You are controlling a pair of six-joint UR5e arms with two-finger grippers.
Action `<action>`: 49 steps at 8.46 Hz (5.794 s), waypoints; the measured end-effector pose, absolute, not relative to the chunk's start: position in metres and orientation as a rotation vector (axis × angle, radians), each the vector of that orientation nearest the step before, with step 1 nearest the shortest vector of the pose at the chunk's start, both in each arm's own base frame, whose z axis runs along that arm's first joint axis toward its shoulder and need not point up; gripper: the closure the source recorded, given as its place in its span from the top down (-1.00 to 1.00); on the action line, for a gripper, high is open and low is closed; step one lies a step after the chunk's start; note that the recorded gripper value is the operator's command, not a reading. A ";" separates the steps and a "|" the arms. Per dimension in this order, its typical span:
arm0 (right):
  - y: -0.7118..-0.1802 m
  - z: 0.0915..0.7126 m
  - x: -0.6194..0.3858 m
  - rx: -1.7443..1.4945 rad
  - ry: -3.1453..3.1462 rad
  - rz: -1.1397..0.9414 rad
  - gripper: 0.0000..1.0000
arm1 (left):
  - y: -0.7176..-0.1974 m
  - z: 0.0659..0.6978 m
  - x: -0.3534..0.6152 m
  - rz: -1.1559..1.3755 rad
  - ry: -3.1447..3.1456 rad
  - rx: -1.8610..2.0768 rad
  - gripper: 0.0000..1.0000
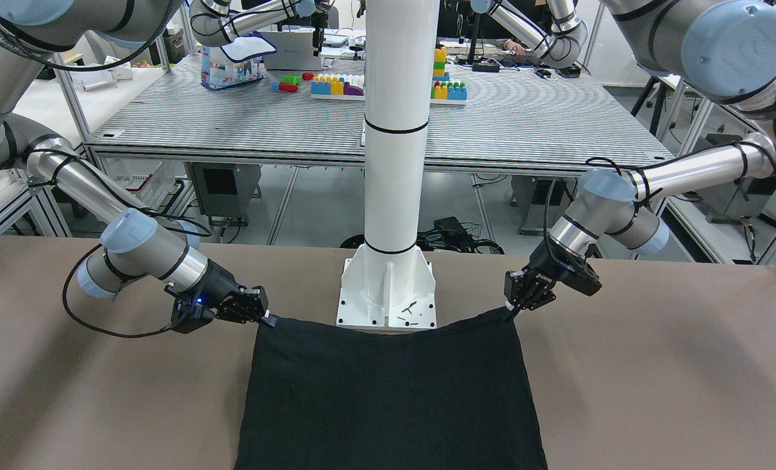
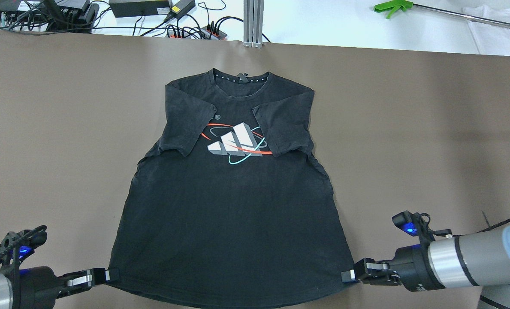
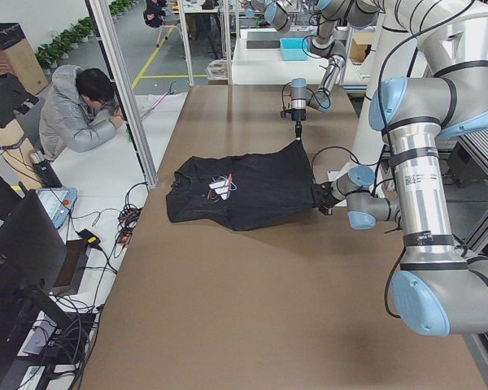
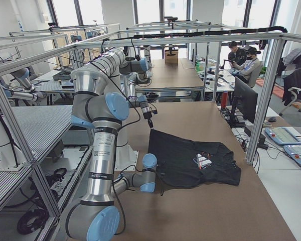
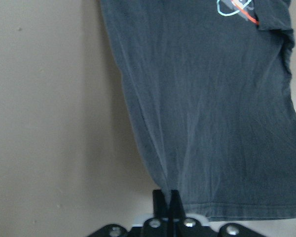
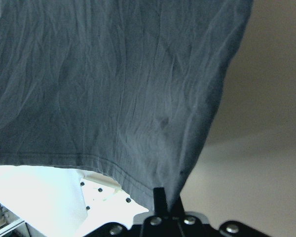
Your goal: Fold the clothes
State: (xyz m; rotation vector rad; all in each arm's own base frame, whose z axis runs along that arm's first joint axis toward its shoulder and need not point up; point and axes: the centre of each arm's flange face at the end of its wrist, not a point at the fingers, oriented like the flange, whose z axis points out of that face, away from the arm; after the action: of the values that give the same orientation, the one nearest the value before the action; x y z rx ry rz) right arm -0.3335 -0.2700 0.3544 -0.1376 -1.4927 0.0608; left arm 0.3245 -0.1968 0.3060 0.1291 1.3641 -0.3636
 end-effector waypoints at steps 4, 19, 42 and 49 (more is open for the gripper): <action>-0.253 0.358 -0.254 -0.223 -1.611 -0.096 -1.00 | -0.183 0.267 0.300 -0.312 1.467 0.059 -1.00; -0.400 0.290 -0.258 0.018 -1.567 0.055 -1.00 | -0.294 0.300 0.261 -0.453 1.415 0.135 -1.00; -0.612 0.340 -0.316 0.283 -1.272 0.380 -1.00 | -0.543 0.381 0.333 -0.746 1.195 0.326 -1.00; -0.626 0.314 -0.328 0.314 -1.283 0.387 -1.00 | -0.578 0.303 0.357 -0.764 1.217 0.328 -1.00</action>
State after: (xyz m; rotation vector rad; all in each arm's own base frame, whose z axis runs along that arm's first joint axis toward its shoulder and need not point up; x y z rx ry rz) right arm -0.3277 -0.6259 0.3138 0.3139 -1.2830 0.3874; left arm 0.3570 -0.5783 0.3025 0.3282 1.2165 -0.7644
